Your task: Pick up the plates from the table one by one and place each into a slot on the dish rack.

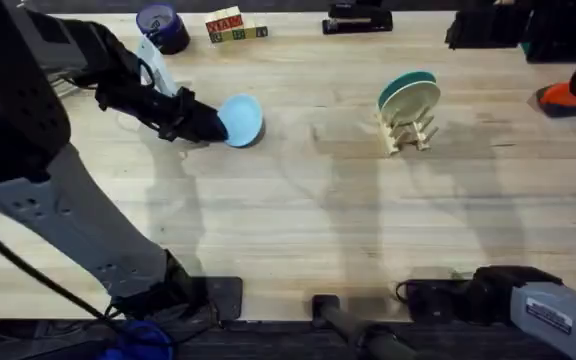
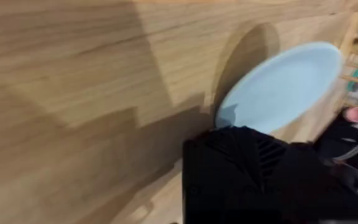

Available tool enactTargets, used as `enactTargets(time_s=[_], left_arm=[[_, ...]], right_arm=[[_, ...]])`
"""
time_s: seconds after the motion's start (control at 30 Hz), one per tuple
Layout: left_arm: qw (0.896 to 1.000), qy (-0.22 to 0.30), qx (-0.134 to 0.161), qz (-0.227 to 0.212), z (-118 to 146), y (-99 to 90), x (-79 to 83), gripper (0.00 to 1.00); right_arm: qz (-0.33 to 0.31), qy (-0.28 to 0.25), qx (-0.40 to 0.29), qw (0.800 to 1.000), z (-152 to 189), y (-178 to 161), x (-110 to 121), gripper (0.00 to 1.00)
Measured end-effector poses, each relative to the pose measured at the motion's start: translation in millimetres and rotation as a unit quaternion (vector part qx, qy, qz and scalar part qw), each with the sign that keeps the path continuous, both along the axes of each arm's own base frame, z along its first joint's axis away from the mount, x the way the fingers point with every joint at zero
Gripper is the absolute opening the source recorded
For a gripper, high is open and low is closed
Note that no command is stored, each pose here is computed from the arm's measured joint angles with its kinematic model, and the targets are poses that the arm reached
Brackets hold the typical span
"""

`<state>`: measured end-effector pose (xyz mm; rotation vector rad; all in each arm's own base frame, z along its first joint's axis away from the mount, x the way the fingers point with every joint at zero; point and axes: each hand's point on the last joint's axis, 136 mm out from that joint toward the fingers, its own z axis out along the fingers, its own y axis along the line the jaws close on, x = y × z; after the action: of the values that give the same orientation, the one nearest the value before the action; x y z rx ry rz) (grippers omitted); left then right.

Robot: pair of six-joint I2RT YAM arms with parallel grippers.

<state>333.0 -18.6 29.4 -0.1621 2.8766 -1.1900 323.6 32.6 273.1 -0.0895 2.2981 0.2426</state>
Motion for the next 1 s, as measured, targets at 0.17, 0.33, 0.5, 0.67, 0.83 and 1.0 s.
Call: enactTargets(time_s=[0.17, 0.33, 0.5, 0.67, 0.83, 1.0], left_arm=[[0.999, 0.014, -0.042, 0.010, -2.7, -9.0, 1.0, 0.043], [0.999, 0.015, -0.048, 0.011, -2.9, -10.3, 1.4, 0.043], [0.999, 0.015, -0.048, 0.011, -2.9, -10.3, 1.4, 0.042], [0.999, 0.015, -0.048, 0.011, -2.9, -10.3, 1.4, 0.042], [0.999, 0.015, -0.048, 0.011, -2.9, -10.3, 1.4, 0.042], [0.999, 0.015, -0.048, 0.012, -3.0, -10.3, 1.6, 0.042]], right_arm=[[0.000, 0.000, 0.000, 1.000, 0.0, 0.0, 0.0, 0.995], [0.000, 0.000, 0.000, 1.000, 0.0, 0.0, 0.0, 0.993], [0.000, 0.000, 0.000, 1.000, 0.2, -0.1, 0.1, 0.994], [0.000, 0.000, 0.000, 1.000, 0.1, 0.0, 0.1, 0.993], [-0.001, 0.000, 0.001, 1.000, 0.2, 0.0, 0.1, 0.993], [-0.008, 0.003, 0.017, 1.000, 0.5, 1.7, -0.1, 0.994]])
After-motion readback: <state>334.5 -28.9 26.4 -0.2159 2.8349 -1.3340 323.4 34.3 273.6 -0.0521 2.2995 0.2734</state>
